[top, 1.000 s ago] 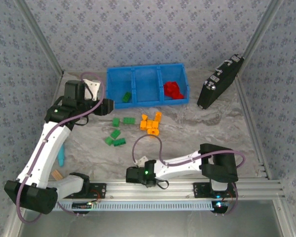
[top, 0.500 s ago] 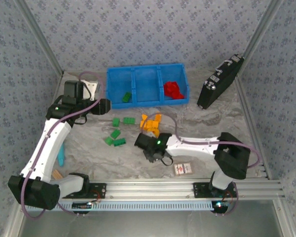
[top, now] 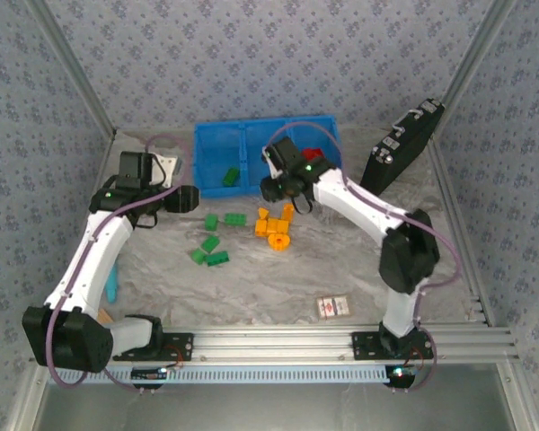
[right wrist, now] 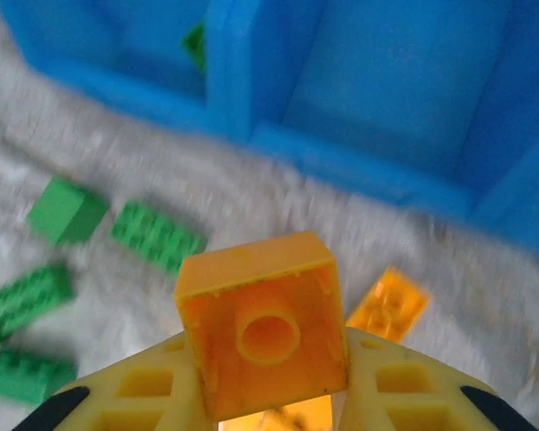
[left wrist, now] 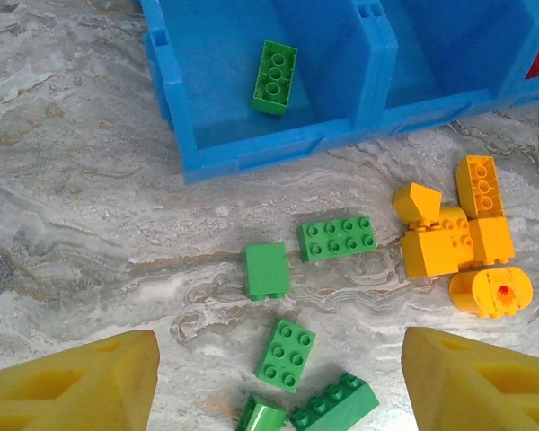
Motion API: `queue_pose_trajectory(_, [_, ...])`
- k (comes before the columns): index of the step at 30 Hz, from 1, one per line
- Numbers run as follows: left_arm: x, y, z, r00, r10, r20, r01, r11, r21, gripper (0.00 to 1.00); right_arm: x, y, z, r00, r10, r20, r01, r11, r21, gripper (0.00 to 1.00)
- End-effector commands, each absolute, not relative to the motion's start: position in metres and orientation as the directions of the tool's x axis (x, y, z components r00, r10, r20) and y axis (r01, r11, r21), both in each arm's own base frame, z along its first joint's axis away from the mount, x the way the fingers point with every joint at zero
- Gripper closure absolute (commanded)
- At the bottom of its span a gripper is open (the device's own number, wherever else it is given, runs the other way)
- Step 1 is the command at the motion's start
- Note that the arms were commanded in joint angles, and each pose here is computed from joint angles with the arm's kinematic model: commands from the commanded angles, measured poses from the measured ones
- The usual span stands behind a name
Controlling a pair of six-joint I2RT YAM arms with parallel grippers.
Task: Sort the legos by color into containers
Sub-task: Place the lego in the container.
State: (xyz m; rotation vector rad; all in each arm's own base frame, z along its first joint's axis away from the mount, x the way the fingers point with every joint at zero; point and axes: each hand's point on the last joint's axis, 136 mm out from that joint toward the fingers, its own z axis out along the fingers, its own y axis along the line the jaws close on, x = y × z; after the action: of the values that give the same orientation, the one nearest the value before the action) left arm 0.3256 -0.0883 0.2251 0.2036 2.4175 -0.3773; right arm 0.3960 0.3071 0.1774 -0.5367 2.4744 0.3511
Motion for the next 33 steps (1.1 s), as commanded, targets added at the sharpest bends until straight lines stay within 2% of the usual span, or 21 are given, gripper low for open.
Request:
queue_pose_trajectory(1, [0.324, -0.09, 0.221, -0.77, 0.062, -0.635, 0.268, 0.935, -0.232, 0.28, 0.432, 0.312, 0.152, -0.751, -0.35, -0.56, -0.489, 0.865, 0.115, 0.69])
queue_pose_trajectory(8, [0.294, -0.115, 0.201, -0.827, 0.112, -0.551, 0.31, 0.908, -0.281, 0.28, 0.5, 0.327, 0.143, -0.774, -0.273, -0.571, -0.465, 0.857, 0.222, 0.67])
queue_pose_trajectory(15, [0.249, -0.138, 0.141, -0.905, 0.139, -0.403, 0.276, 0.912, -0.303, 0.28, 0.527, 0.326, 0.123, -0.795, -0.244, -0.556, -0.424, 0.879, 0.22, 0.63])
queue_pose_trajectory(19, [0.235, -0.147, 0.113, -0.928, 0.153, -0.341, 0.254, 0.927, -0.276, 0.28, 0.53, 0.326, 0.117, -0.793, -0.244, -0.558, -0.429, 0.874, 0.228, 0.55])
queue_pose_trajectory(23, [0.233, -0.152, 0.101, -0.904, 0.274, -0.329, 0.33, 0.936, -0.125, 0.27, 0.528, 0.331, 0.118, -0.784, -0.253, -0.566, -0.452, 0.858, 0.243, 0.48])
queue_pose_trajectory(26, [0.234, -0.16, 0.095, -0.887, 0.34, -0.312, 0.378, 0.923, -0.071, 0.27, 0.523, 0.336, 0.125, -0.767, -0.268, -0.583, -0.487, 0.835, 0.256, 0.39])
queue_pose_trajectory(33, [0.229, -0.167, 0.073, -0.875, 0.422, -0.236, 0.429, 0.903, 0.025, 0.27, 0.512, 0.334, 0.138, -0.733, -0.306, -0.607, -0.531, 0.815, 0.231, 0.37])
